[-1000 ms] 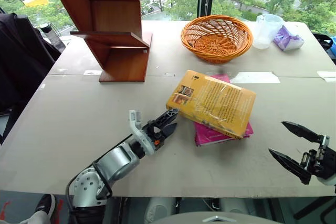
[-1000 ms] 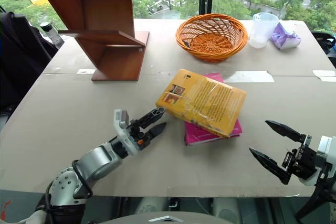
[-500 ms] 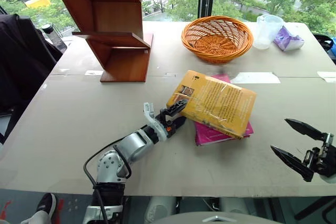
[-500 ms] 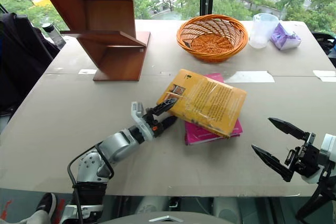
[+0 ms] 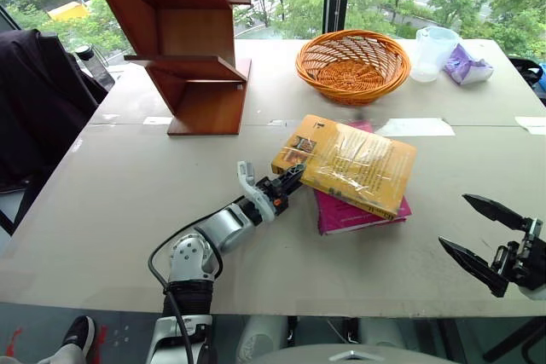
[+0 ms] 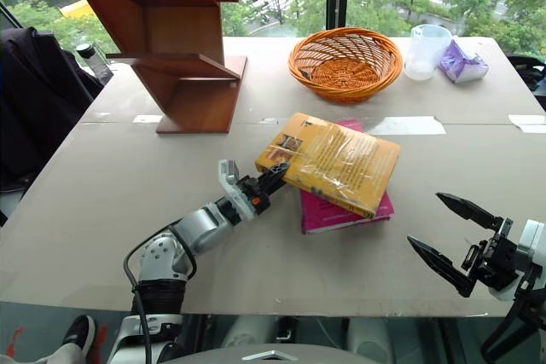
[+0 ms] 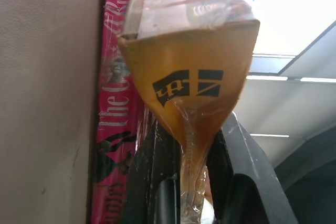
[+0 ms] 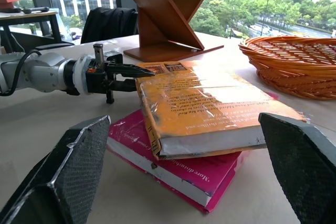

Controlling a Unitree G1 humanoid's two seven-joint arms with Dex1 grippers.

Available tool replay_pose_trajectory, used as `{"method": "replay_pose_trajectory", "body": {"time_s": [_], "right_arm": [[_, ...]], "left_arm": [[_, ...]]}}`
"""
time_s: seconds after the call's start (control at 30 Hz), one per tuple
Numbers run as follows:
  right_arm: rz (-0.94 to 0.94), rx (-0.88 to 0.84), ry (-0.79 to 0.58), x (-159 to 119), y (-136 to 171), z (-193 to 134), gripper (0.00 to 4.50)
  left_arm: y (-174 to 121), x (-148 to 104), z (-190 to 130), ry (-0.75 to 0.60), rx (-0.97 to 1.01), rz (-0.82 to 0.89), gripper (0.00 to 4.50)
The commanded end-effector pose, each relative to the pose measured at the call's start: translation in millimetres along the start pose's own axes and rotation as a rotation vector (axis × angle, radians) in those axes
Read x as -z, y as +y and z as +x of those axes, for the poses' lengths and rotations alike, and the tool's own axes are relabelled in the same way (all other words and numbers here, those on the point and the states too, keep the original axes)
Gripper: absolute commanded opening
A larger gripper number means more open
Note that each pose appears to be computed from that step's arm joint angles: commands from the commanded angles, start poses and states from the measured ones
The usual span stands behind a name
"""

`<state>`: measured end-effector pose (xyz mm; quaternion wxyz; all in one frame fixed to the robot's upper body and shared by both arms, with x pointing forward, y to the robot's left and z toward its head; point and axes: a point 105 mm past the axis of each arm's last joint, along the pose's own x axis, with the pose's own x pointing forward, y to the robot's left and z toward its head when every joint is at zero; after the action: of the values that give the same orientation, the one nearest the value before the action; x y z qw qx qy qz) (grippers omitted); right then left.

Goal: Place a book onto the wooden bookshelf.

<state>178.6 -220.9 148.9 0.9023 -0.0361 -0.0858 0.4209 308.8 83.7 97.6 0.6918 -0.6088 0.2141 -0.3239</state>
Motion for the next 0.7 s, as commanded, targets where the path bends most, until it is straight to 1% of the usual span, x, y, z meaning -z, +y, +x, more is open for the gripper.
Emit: {"method": "replay_pose_trajectory", "body": {"time_s": [0.03, 0.13, 0.17, 0.2, 0.23, 0.27, 0.3, 0.33, 0.37, 0.47, 0.53, 0.6, 0.7], "right_arm": [[-0.038, -0.02, -0.025, -8, 1, 5, 4.5], [-0.038, -0.019, -0.028, -7, -2, 8, 4.5], [-0.04, -0.013, -0.033, -8, -5, 10, 4.5], [-0.049, -0.001, -0.044, -10, -10, 11, 4.5], [-0.056, 0.008, -0.051, -12, -13, 12, 4.5], [-0.069, 0.038, -0.068, -16, -22, 12, 4.5], [-0.074, 0.058, -0.094, -21, -29, 10, 4.5], [-0.076, 0.068, -0.121, -27, -36, 9, 4.5], [-0.073, 0.07, -0.146, -33, -40, 9, 4.5], [-0.048, 0.038, -0.198, -43, -50, 11, 4.5], [-0.018, -0.006, -0.226, -47, -55, 17, 4.5], [0.016, -0.063, -0.249, -53, -57, 26, 4.5], [0.058, -0.142, -0.282, -60, -61, 37, 4.5]], "left_arm": [[-65, -11, 7, 0.008, 0.248, 0.27, 0.14], [-112, -12, 19, 0.021, 0.371, 0.549, 0.14], [-131, -11, 24, 0.023, 0.42, 0.664, 0.14], [-153, -7, 28, 0.025, 0.467, 0.822, 0.14], [-167, -4, 30, 0.025, 0.499, 0.93, 0.14], [-185, -2, 34, 0.006, 0.493, 1.12, 0.14], [-197, -1, 37, -0.013, 0.469, 1.356, 0.14], [-211, -1, 38, -0.056, 0.454, 1.539, 0.14], [-222, -4, 38, -0.111, 0.433, 1.675, 0.14], [-247, -22, 32, -0.291, 0.307, 2.061, 0.14], [-253, -33, 24, -0.376, 0.205, 2.312, 0.14], [-250, -39, 16, -0.407, 0.122, 2.494, 0.14], [-244, -45, 3, -0.395, -0.009, 2.745, 0.14]]}}
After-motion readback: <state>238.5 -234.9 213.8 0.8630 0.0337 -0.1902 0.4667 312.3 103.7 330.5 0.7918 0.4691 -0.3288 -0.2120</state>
